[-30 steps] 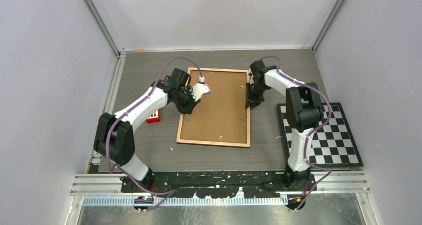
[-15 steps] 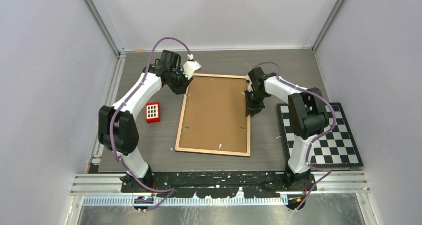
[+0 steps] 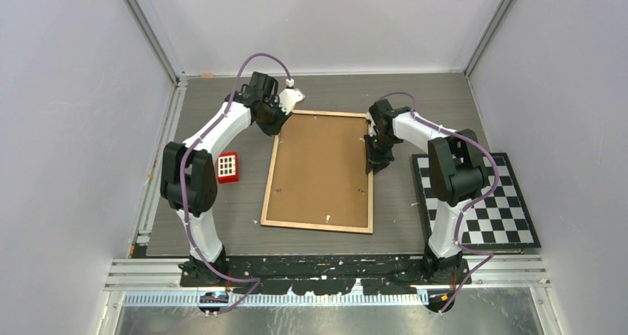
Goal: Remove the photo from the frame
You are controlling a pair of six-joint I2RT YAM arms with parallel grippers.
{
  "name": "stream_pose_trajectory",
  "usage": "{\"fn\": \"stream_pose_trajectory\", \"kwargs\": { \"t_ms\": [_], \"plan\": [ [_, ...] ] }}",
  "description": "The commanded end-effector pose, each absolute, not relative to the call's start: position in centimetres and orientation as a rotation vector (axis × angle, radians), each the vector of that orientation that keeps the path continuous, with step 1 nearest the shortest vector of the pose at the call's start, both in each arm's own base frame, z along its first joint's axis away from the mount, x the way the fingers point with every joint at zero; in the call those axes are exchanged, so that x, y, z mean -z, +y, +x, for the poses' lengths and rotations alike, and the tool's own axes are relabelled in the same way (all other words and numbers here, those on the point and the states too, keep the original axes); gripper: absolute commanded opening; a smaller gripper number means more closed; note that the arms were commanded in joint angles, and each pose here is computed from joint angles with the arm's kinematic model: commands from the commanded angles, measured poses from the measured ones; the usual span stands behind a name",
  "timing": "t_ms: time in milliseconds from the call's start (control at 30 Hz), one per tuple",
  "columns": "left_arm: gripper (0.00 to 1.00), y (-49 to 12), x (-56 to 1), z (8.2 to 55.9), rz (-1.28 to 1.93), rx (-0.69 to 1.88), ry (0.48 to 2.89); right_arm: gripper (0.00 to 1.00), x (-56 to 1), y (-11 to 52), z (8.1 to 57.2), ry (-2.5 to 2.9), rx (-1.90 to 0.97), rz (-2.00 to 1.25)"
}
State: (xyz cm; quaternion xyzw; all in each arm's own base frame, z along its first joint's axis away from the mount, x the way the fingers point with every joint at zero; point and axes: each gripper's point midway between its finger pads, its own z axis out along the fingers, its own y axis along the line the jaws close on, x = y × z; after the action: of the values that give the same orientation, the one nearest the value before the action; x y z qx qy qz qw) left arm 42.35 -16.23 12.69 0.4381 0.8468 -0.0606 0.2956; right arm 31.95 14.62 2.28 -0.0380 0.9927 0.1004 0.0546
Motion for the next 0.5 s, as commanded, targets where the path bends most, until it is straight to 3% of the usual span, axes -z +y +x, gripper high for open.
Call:
{"fn": "stream_pose_trajectory", "kwargs": {
  "t_ms": [0,467],
  "plan": [
    [0.0,-16.9,-13.9,44.6,1.127,0.134,2.194,0.0,-1.0,13.6,30.5,3.093,-0.222,-0.164],
    [0.0,-16.4,-10.9,45.2,1.145,0.094,2.253,0.01,-0.9,13.7,30.5,3.101,-0.228,-0.158]
  ]
}}
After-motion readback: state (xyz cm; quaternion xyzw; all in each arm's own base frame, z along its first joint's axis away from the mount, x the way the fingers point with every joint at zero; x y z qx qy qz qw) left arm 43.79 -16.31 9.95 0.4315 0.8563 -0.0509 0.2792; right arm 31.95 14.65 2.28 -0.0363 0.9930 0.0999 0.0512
